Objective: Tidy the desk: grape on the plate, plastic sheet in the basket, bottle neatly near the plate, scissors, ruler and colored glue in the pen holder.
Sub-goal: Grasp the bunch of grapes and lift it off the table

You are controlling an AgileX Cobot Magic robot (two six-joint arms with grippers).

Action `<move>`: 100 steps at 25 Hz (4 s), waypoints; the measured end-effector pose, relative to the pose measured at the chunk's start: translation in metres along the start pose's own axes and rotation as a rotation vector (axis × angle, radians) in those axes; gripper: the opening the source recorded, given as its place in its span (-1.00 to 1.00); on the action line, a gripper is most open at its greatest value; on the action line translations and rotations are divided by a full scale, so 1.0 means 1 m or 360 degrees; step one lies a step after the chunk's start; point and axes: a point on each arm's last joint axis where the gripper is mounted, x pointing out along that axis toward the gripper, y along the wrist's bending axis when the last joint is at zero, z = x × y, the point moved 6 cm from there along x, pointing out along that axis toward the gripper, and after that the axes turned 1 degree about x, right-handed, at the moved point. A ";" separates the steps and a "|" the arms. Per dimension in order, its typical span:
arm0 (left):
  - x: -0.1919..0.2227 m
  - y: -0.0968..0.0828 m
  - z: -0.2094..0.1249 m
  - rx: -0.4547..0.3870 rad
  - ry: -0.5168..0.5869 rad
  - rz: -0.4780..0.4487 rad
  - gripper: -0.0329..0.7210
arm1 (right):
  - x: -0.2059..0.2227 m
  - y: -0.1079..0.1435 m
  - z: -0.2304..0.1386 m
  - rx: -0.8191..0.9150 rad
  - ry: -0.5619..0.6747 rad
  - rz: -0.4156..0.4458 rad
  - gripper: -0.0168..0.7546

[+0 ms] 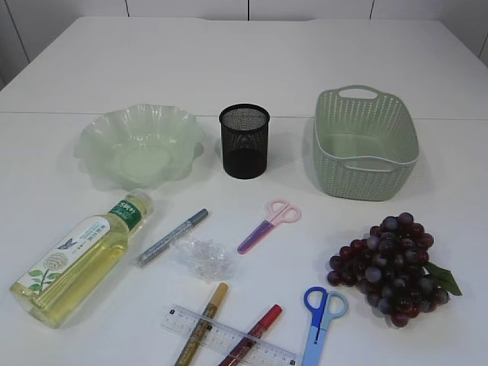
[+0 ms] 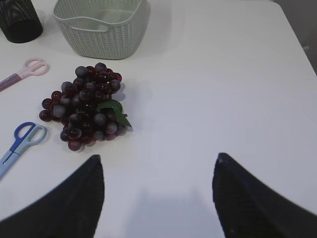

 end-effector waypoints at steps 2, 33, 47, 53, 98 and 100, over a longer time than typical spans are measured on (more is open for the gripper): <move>0.000 0.000 0.000 0.0000 0.0000 0.0000 0.57 | 0.000 0.000 0.000 0.0000 0.0000 0.0000 0.42; 0.000 0.000 0.000 0.0000 0.0000 0.0000 0.57 | 0.000 0.000 0.000 0.0001 0.0000 0.0003 0.42; 0.000 -0.003 0.000 -0.0016 -0.0005 -0.0033 0.57 | 0.011 0.019 0.027 0.0118 0.0231 0.0218 0.42; 0.000 -0.005 0.001 -0.0027 -0.0008 -0.0054 0.57 | 0.037 0.019 0.052 0.0224 0.0520 0.0204 0.42; -0.001 -0.017 0.007 -0.0113 -0.0063 -0.0179 0.47 | 0.233 0.071 0.079 0.0445 0.1297 0.0291 0.43; -0.001 -0.017 0.007 -0.0113 -0.0063 -0.0179 0.46 | 0.242 0.073 0.076 0.0390 0.1333 0.0230 0.43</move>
